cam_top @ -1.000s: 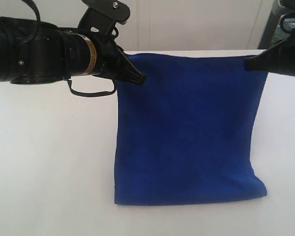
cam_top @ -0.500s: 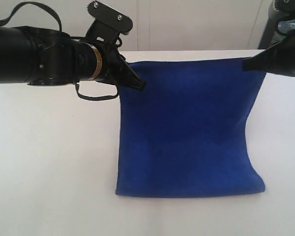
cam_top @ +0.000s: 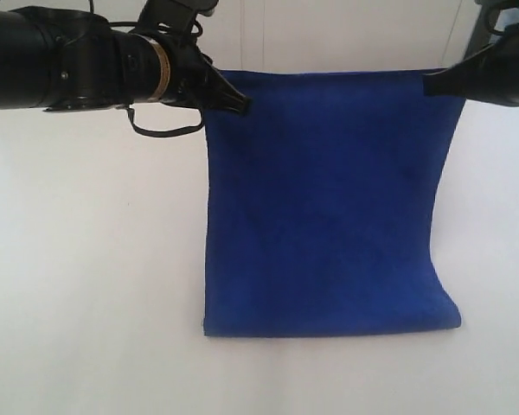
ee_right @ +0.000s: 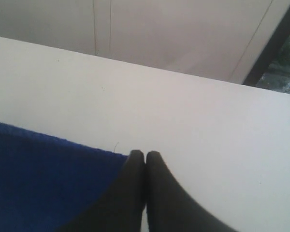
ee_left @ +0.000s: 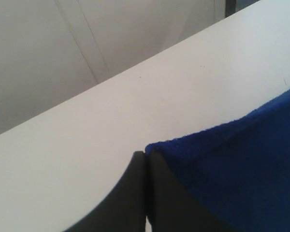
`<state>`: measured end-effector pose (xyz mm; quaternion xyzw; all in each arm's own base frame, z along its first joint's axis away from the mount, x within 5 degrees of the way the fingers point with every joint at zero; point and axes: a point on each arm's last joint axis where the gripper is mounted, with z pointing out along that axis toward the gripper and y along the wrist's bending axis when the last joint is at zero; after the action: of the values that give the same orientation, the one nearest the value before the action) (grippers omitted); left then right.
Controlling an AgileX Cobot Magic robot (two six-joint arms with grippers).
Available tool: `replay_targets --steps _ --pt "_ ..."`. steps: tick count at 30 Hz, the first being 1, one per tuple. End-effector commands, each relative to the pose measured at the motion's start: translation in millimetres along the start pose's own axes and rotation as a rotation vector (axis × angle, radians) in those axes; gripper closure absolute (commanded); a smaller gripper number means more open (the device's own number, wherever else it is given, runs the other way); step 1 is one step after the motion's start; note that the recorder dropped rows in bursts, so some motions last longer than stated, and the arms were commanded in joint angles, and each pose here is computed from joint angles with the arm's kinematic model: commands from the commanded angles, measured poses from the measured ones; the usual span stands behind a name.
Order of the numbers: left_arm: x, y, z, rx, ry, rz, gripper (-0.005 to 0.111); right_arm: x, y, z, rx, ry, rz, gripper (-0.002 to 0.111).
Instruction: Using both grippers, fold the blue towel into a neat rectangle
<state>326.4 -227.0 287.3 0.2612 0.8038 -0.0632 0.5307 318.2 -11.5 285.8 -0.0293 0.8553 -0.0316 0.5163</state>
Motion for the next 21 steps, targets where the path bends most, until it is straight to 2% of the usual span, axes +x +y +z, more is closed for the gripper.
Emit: replay_targets --steps 1,8,15,21 --pt "6.6 -1.2 14.9 -0.013 0.028 0.016 0.107 4.1 -3.1 12.4 0.01 0.015 -0.005 0.108" --pt "16.3 -5.6 33.9 -0.013 0.063 0.054 0.107 20.3 -2.6 38.7 0.015 0.049 -0.004 0.108" --pt "22.6 1.6 48.9 -0.034 0.085 0.065 0.107 26.6 -3.2 53.1 0.028 0.025 -0.005 0.108" --pt "39.0 -5.1 65.1 0.02 0.112 0.114 0.107 34.3 -3.2 64.8 0.034 0.025 -0.006 0.108"
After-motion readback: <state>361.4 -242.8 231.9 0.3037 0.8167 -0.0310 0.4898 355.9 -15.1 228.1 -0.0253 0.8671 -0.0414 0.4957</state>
